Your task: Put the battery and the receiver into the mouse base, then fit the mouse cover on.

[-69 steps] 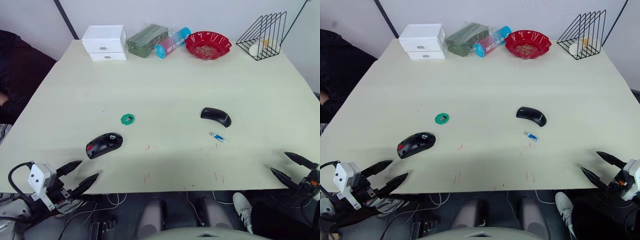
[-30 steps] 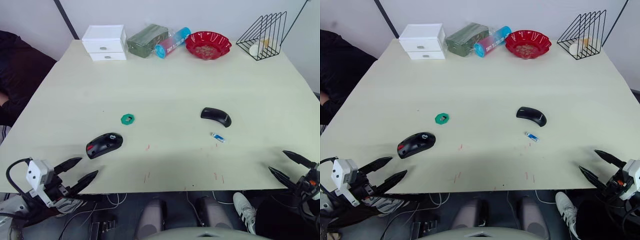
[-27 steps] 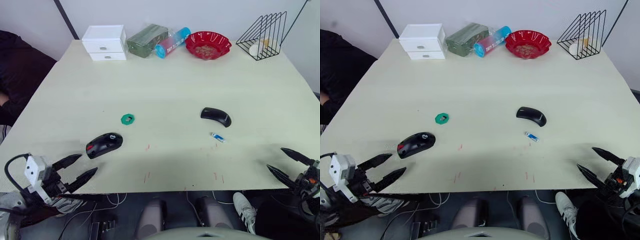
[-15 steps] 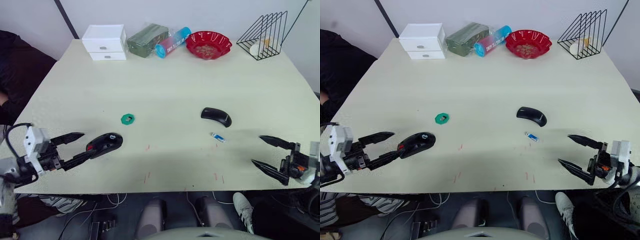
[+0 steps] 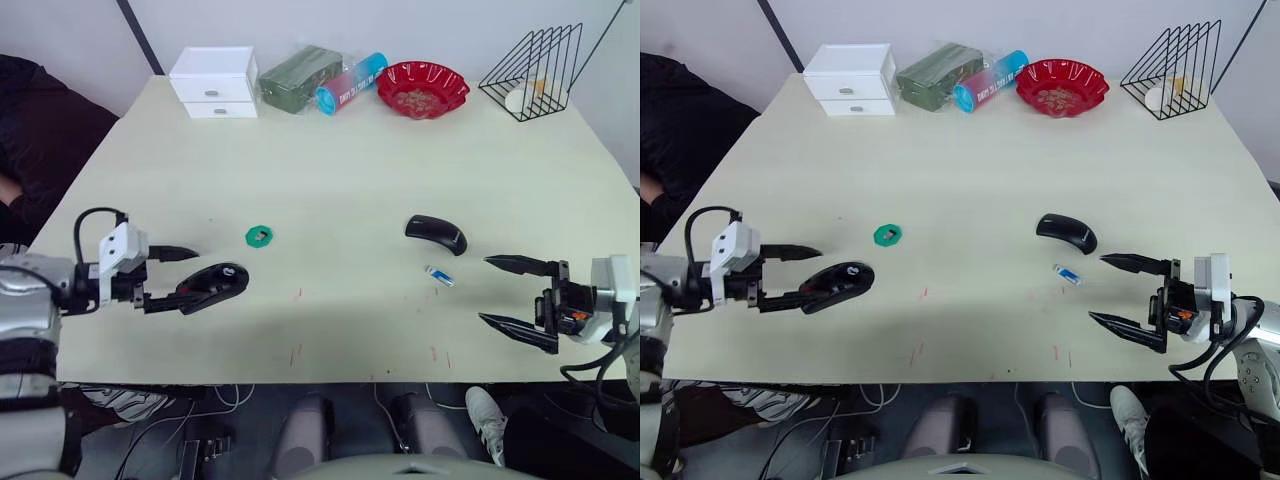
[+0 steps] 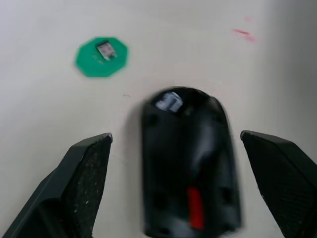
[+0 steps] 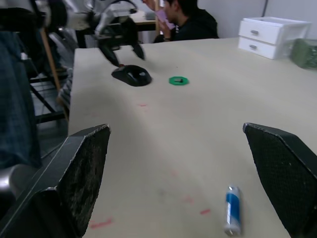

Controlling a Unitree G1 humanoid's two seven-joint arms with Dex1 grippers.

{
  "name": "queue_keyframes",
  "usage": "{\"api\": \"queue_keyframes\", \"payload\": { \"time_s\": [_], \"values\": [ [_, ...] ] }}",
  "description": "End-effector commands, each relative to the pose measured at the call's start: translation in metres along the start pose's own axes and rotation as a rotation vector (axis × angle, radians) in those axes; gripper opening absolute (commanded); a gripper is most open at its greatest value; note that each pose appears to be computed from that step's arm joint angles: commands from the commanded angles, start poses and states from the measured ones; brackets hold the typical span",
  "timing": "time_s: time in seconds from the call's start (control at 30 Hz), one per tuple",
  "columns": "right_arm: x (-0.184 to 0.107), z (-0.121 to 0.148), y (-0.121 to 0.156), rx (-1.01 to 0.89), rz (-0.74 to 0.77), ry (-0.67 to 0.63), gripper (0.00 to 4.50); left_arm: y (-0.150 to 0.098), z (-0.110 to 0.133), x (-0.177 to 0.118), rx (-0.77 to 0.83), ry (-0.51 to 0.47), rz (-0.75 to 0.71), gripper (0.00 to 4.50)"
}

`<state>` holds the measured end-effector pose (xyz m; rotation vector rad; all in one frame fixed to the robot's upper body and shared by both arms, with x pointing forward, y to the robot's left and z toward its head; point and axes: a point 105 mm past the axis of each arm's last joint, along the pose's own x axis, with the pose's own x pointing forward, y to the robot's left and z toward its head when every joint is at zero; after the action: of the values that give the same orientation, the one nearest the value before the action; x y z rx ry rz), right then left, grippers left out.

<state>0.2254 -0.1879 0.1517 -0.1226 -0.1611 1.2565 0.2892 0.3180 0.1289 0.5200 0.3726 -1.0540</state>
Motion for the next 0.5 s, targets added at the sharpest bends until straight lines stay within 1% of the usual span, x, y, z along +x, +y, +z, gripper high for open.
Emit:
{"api": "queue_keyframes", "payload": {
  "time_s": [0.03, 0.17, 0.33, 0.43, 0.5],
  "values": [
    [0.0027, 0.0113, 0.0029, -0.032, 0.019, -0.021, 4.5, -0.0034, -0.0037, 0.0014, 0.029, 0.031, -0.063, 4.42],
    [0.0033, 0.0144, 0.0043, -0.04, 0.026, -0.03, 4.5, -0.0045, -0.0049, 0.0057, 0.032, 0.045, -0.094, 4.42],
    [0.001, 0.0171, 0.0055, -0.047, 0.027, -0.031, 4.5, -0.0066, -0.0004, 0.0079, 0.016, 0.02, -0.119, 4.42],
    [-0.0002, 0.016, 0.0053, -0.046, 0.022, -0.029, 4.5, -0.007, 0.0001, 0.008, 0.024, 0.021, -0.126, 4.42],
    [-0.0001, 0.0159, 0.0051, -0.044, 0.019, -0.032, 4.5, -0.0051, 0.0035, 0.0083, 0.014, -0.008, -0.115, 4.42]
  ]
}}
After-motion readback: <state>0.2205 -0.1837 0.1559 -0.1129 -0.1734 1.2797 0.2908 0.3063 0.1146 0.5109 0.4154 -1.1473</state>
